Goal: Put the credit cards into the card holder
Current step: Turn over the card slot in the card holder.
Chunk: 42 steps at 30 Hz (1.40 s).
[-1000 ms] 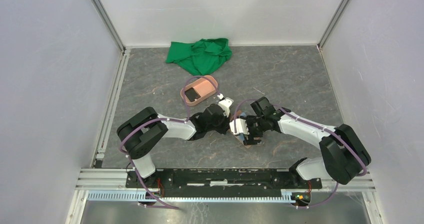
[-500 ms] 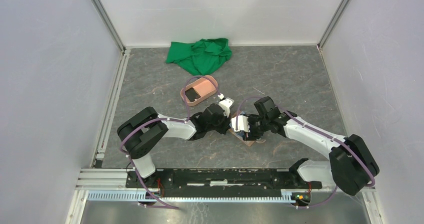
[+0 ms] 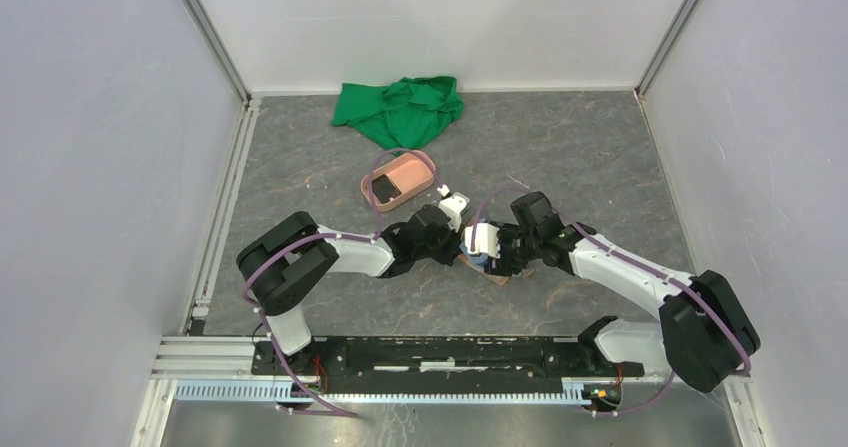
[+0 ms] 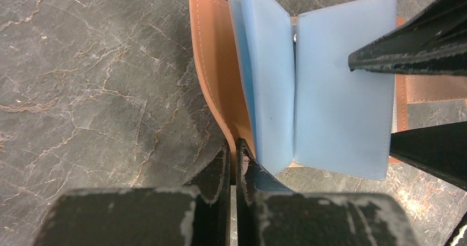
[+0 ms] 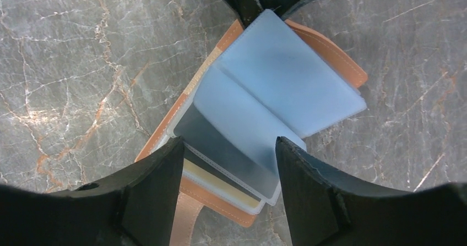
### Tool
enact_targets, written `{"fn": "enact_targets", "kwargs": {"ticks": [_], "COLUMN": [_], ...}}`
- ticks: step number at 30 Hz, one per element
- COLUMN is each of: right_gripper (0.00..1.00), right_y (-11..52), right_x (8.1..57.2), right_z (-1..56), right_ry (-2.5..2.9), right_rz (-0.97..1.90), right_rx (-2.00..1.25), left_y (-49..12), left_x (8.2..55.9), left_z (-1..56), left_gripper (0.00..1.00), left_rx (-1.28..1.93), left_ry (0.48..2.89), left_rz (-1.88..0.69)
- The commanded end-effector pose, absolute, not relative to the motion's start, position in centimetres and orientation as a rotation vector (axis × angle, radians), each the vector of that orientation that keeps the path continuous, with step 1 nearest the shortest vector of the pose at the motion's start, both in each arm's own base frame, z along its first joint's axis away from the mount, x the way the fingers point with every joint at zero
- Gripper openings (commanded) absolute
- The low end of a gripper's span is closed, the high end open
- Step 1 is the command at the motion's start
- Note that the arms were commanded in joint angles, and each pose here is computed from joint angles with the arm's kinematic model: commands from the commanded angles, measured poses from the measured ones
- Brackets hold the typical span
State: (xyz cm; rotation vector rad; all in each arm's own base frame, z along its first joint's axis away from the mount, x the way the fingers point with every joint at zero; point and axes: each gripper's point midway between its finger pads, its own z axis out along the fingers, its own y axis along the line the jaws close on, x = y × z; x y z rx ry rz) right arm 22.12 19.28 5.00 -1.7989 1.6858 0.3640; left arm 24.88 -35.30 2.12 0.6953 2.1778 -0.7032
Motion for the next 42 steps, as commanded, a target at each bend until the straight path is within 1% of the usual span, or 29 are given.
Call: {"fn": "enact_targets", "kwargs": {"ticks": [1, 8, 10, 15, 19, 23, 33, 36, 39, 42], "right_gripper": [0.7, 0.7, 0.69, 0.61, 0.61, 0.64, 0.65, 0.68, 0.74, 0.75], "right_y": [20.6, 20.8, 20.9, 21.1, 21.2, 21.1, 21.0, 21.2, 21.2, 20.8], "right_x": [24.9, 24.8, 24.7, 25.4, 25.8, 26.1, 24.6, 24.4, 24.1, 24.4], "right_z": [8.1, 8.4, 8.4, 8.8, 9.1, 8.8, 7.9, 9.0, 10.1, 11.2], "right_ry": [1.563, 1.565, 1.568, 1.597, 1.607, 1.632, 1.613, 1.579, 1.546, 1.565], "right_rz": [0.311, 0.351, 0.365, 0.368, 0.371, 0.37, 0.44, 0.508, 0.598, 0.733], "right_rx": [-1.696, -1.68, -1.678, -1.613, -1.57, -1.548, -1.657, -1.63, -1.6, -1.519], "left_y": [-34.9, -34.8, -34.8, -35.1, -35.3, -35.3, -35.0, -35.0, -35.1, -35.2], "left_x": [23.3, 23.3, 23.3, 23.4, 23.5, 23.6, 24.0, 24.1, 23.9, 23.7], "left_z": [0.0, -0.1, 0.1, 0.8, 1.7, 2.1, 3.2, 3.5, 3.6, 3.6], "left_gripper": [0.02, 0.02, 0.02, 0.02, 0.03, 0.04, 0.07, 0.07, 0.07, 0.06], "left_rx": [0.827, 0.834, 0.835, 0.827, 0.817, 0.812, 0.76, 0.758, 0.771, 0.796], "left_ry": [2.227, 2.229, 2.225, 2.21, 2.193, 2.187, 2.186, 2.18, 2.176, 2.162], "left_rz": [-0.676, -0.667, -0.667, -0.683, -0.698, -0.703, -0.72, -0.726, -0.737, -0.749]}}
